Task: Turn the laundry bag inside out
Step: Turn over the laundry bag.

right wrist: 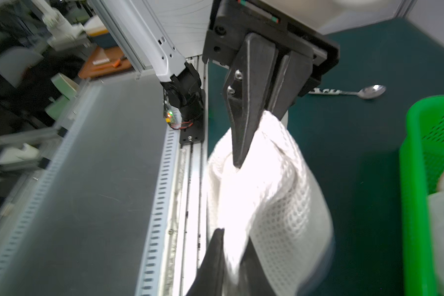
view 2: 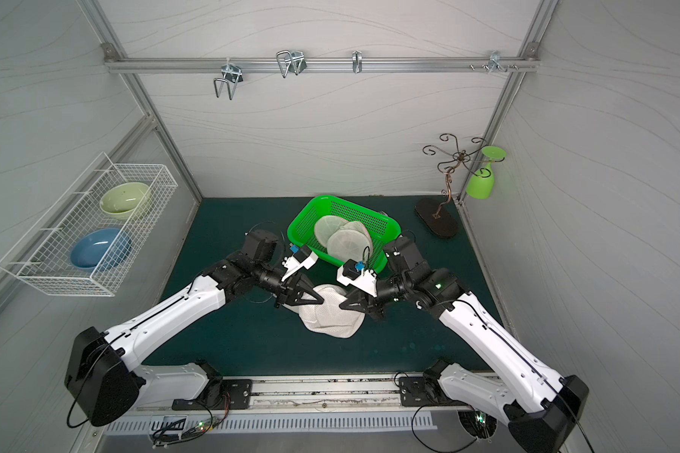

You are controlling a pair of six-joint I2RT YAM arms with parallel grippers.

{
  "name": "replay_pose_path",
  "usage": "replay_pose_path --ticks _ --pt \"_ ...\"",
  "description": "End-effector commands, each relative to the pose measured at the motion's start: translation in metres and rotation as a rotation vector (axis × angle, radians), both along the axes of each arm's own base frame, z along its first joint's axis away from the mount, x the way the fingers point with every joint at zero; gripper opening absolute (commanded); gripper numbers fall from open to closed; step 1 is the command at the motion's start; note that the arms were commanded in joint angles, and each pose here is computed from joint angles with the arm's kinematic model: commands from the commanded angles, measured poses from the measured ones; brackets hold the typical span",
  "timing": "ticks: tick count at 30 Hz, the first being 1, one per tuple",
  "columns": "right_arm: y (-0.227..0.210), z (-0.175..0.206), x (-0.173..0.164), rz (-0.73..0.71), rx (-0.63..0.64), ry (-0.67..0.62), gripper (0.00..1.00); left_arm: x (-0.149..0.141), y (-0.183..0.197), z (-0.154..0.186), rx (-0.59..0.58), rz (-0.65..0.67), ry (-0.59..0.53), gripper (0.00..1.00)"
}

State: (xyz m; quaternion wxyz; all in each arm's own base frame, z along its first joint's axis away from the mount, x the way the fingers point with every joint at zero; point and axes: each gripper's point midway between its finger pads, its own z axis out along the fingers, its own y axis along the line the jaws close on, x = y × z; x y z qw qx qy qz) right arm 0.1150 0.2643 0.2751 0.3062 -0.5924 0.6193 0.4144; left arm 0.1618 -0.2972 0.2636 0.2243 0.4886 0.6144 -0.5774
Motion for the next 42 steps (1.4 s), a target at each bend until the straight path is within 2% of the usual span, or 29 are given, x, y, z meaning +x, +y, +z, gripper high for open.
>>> replay_pose_path --ticks 1,3,7,11,14,17,20,22,26,30,32,34,36,38,42 --pt "0.002 0.007 -0.012 0.018 0.041 0.09 0.0 0.017 -0.001 0.025 -0.039 0.044 -0.094 0.24" --pt "0.001 0.012 -0.008 -0.01 0.069 0.115 0.0 0.028 0.004 0.025 -0.029 0.101 -0.119 0.38" --pt "-0.005 0.024 0.005 -0.099 0.124 0.181 0.0 0.062 0.025 0.04 -0.048 0.308 -0.214 0.63" --pt "-0.012 0.032 0.019 -0.198 0.16 0.261 0.0 0.083 0.051 0.062 -0.085 0.507 -0.312 0.7" --pt "-0.015 0.038 0.035 -0.297 0.173 0.313 0.0 0.091 0.067 0.07 -0.084 0.64 -0.348 0.71" --pt "-0.014 0.05 0.056 -0.412 0.199 0.386 0.0 0.086 0.074 0.074 -0.099 0.685 -0.351 0.7" --pt "-0.014 0.062 0.077 -0.547 0.225 0.487 0.0 0.073 0.074 0.08 -0.134 0.663 -0.377 0.68" --pt "-0.011 0.073 0.085 -0.583 0.256 0.559 0.0 0.065 0.069 0.078 -0.131 0.632 -0.418 0.68" --pt "-0.014 0.088 0.1 -0.688 0.306 0.622 0.0 0.043 0.051 0.068 -0.13 0.524 -0.474 0.72" --pt "-0.024 0.093 0.12 -0.845 0.376 0.687 0.0 0.021 0.031 0.053 -0.113 0.441 -0.623 0.75" --pt "-0.027 0.097 0.127 -0.897 0.419 0.738 0.0 0.025 0.031 0.048 -0.096 0.496 -0.712 0.74" --pt "-0.031 0.102 0.132 -0.95 0.43 0.773 0.0 0.038 0.04 0.051 -0.1 0.624 -0.801 0.73" --pt "-0.034 0.105 0.135 -0.988 0.419 0.785 0.0 0.052 0.051 0.054 -0.11 0.757 -0.858 0.73" --pt "-0.034 0.106 0.138 -1.01 0.416 0.818 0.0 0.063 0.06 0.044 -0.069 0.846 -0.886 0.72" --pt "-0.029 0.105 0.139 -1.009 0.423 0.902 0.0 0.061 0.055 0.032 -0.02 0.835 -0.972 0.73"
